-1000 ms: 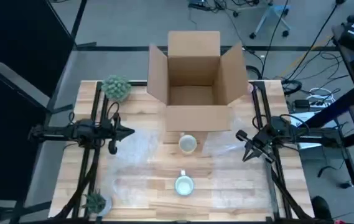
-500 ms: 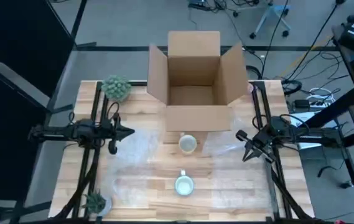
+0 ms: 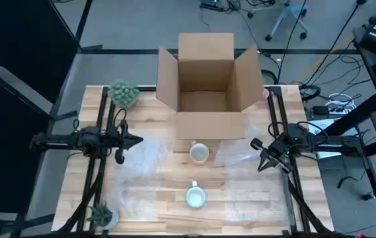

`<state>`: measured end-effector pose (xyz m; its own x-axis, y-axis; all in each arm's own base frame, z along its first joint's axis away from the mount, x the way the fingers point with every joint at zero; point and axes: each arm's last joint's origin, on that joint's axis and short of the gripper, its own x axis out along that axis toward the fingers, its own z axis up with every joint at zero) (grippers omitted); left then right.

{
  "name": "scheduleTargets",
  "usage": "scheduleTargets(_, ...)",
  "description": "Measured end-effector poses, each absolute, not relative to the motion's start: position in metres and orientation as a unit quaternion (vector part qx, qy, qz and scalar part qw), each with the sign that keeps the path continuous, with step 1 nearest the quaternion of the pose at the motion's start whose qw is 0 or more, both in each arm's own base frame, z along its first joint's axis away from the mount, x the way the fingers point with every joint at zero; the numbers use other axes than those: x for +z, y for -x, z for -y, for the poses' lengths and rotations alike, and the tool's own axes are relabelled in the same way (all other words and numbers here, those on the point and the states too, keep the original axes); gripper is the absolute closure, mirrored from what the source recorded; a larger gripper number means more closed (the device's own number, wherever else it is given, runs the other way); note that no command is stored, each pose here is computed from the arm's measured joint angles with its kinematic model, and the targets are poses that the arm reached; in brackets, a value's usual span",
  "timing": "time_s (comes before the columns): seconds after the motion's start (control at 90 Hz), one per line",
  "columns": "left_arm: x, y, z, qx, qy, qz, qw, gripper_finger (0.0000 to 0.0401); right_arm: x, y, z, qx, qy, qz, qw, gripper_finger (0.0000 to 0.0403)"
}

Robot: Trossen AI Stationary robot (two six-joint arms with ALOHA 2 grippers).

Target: Wrap mug

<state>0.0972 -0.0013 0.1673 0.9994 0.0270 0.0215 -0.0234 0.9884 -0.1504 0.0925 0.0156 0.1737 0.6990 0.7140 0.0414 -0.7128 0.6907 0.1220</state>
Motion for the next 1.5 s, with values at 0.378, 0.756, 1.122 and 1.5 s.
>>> scheduleTargets(0.378, 0.1672, -0.0972, 0.0013, 0.013, 0.075, 0.012, 0.997, 0.0401, 0.1736, -0.0925, -0.0156, 0.388, -0.064, -0.005, 0.919, 0.0401)
scheduleTargets(0.756, 0.1673, -0.0972, 0.0013, 0.013, 0.075, 0.012, 0.997, 0.0401, 0.1737, -0.0925, -0.0156, 0.388, -0.064, -0.004, 0.919, 0.0401)
scheduleTargets(1.122, 0.1672, -0.0972, 0.0013, 0.013, 0.075, 0.012, 0.997, 0.0401, 0.1736, -0.0925, -0.0156, 0.388, -0.064, -0.005, 0.919, 0.0401)
scheduleTargets(1.5, 0.1672, -0.0972, 0.0013, 0.013, 0.075, 0.012, 0.997, 0.0401, 0.1736, -0.0928, -0.0152, 0.380, -0.053, 0.001, 0.924, 0.0401)
